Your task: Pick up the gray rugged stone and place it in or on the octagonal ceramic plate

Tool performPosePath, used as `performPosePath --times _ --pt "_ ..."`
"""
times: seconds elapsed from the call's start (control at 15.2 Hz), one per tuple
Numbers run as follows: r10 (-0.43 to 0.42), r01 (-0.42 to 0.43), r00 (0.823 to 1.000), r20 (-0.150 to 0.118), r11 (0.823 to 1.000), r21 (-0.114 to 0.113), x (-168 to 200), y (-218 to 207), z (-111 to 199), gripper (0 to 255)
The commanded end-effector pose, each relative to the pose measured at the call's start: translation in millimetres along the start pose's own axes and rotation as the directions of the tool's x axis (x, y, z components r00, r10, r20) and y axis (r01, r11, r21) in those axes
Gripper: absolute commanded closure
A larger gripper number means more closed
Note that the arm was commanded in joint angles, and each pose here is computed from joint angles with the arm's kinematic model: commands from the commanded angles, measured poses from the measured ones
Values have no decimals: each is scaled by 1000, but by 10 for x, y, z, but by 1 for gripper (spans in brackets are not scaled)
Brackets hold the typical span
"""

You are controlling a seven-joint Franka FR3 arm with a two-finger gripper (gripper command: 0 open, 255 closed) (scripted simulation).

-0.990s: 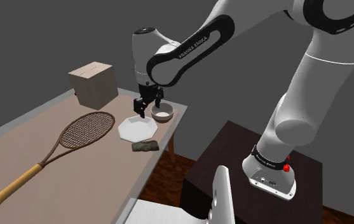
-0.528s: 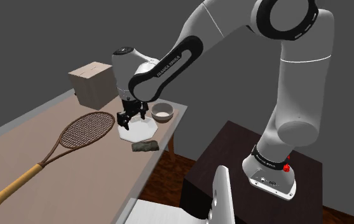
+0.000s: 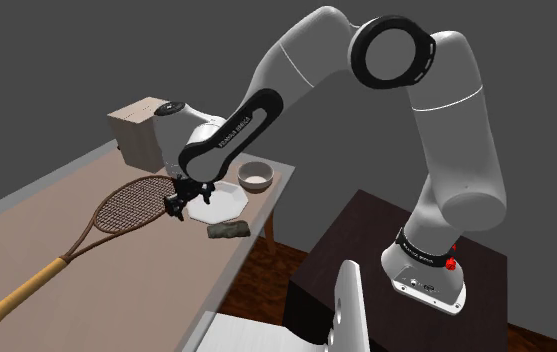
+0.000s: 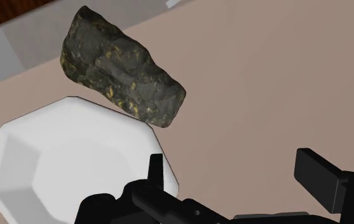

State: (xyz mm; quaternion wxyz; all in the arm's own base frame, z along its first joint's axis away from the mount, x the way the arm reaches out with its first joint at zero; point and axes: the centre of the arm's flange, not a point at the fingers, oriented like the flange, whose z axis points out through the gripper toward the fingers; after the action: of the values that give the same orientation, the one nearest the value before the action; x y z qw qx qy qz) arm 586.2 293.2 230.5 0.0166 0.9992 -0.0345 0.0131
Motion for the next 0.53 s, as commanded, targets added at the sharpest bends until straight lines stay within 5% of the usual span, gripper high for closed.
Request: performPosePath --times 0.0,0.46 --pt "1 -1 1000 0 1000 0 12 -20 112 0" --pt "1 -1 1000 0 1000 0 12 -20 353 0"
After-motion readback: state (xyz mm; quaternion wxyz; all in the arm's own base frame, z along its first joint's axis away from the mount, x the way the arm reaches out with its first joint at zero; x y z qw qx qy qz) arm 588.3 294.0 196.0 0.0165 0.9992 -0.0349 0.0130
